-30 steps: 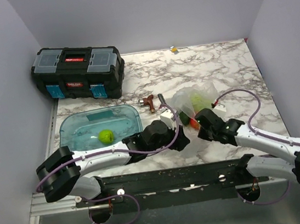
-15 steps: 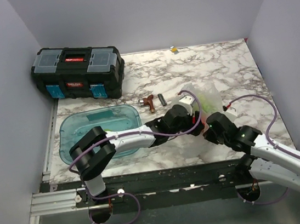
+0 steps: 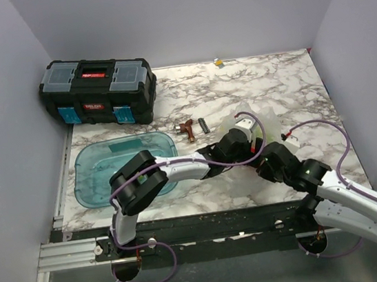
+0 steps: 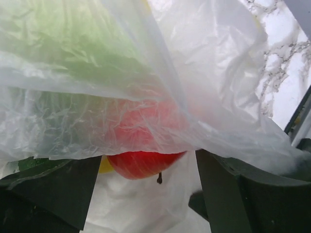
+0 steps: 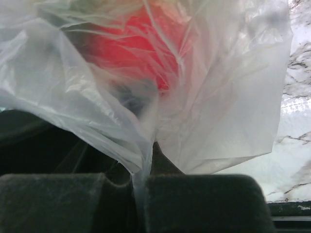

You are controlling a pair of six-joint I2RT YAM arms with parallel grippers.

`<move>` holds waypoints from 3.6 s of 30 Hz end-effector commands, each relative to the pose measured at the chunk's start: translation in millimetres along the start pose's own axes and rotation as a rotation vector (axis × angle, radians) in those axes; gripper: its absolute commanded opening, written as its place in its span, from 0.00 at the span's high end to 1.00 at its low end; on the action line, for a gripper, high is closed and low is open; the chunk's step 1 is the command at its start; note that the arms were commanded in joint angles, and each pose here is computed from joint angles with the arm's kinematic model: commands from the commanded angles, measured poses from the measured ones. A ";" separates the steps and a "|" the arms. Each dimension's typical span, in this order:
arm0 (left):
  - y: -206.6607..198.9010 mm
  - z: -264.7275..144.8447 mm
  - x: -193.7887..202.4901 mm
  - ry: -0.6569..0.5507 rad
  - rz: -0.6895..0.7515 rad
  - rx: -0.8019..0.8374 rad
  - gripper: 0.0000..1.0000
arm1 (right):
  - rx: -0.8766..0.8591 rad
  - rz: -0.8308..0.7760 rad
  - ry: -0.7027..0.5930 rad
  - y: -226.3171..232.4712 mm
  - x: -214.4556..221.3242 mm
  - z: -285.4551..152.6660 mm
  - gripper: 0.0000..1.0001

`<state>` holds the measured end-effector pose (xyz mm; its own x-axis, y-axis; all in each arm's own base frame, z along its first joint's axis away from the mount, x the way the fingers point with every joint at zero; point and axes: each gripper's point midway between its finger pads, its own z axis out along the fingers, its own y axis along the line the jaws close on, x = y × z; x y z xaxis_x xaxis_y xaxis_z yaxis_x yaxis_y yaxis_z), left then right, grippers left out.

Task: Take the fake fruits out of the plastic bag

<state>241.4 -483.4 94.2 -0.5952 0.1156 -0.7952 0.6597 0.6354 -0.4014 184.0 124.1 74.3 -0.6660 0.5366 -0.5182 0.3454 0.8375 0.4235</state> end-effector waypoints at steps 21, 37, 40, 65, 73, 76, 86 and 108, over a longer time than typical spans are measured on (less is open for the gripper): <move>-20.8 -10.5 0.0 0.073 0.002 0.108 0.70 | 0.007 0.005 -0.026 -7.6 -7.1 -12.9 0.99; -31.7 -138.5 -10.5 0.137 -0.046 0.141 0.86 | -0.026 0.042 -0.062 -11.6 -10.7 -17.2 0.99; -28.2 -161.0 -11.3 0.128 -0.040 0.132 0.90 | -0.029 0.049 -0.070 -14.4 -11.3 -18.8 0.99; 232.0 -312.8 41.0 0.010 -0.341 -0.895 1.00 | -0.099 0.011 -0.031 -4.4 -5.4 -24.9 0.99; 243.4 -274.3 67.1 0.109 -0.409 -0.881 1.00 | -0.106 0.000 -0.019 -1.8 -4.8 -27.2 0.99; 241.6 -269.3 69.2 0.121 -0.422 -0.864 0.96 | -0.113 -0.012 -0.007 0.1 -3.3 -28.2 0.99; 226.8 -276.9 64.7 0.097 -0.439 -0.798 0.39 | -0.198 -0.110 0.072 25.4 10.1 -20.4 0.99; 50.9 -303.6 -47.4 -0.283 -0.247 0.156 0.15 | -0.233 -0.461 0.246 62.5 112.5 -12.6 0.99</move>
<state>188.4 -182.4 209.1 -0.6227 -0.2811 -0.7302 0.3576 0.7279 -0.5851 121.1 253.2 62.6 -0.8611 -0.0451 -0.5064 -0.2521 0.9029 0.3483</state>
